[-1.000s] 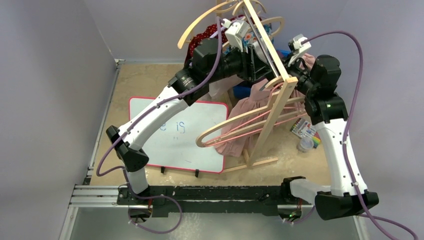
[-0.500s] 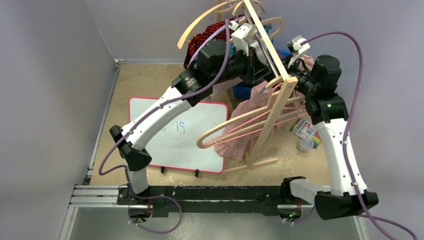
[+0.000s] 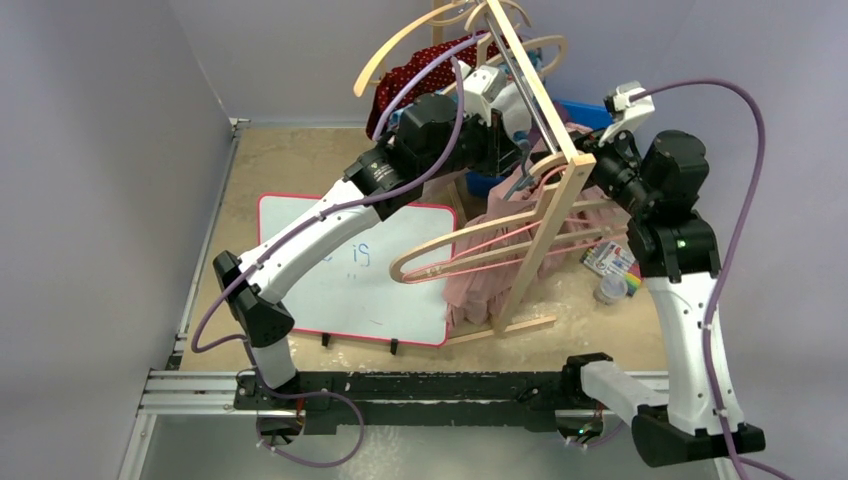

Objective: Remove the skirt from the hanger

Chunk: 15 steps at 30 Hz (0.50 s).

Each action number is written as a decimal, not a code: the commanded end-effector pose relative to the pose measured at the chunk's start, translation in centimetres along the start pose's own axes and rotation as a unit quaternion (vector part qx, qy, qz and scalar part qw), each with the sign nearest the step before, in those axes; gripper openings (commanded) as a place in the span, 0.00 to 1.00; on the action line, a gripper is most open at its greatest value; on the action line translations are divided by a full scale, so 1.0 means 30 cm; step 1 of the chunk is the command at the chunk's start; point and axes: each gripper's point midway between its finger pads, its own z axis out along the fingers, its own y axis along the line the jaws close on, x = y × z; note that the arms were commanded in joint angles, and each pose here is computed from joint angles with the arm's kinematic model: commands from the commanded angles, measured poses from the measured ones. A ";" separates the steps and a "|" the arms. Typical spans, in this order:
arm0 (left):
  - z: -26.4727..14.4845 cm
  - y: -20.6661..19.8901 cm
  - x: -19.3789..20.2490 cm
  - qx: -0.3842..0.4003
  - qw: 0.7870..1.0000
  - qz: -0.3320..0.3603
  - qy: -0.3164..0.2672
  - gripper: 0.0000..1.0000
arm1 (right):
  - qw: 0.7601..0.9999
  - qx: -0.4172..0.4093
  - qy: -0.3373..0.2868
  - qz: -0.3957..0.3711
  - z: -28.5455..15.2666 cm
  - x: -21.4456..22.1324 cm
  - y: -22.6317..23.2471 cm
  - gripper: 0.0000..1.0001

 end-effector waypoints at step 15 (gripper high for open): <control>-0.101 -0.126 -0.229 0.059 0.993 -0.001 -0.106 0.00 | 0.969 0.235 0.065 0.035 0.000 -0.023 -0.271 0.78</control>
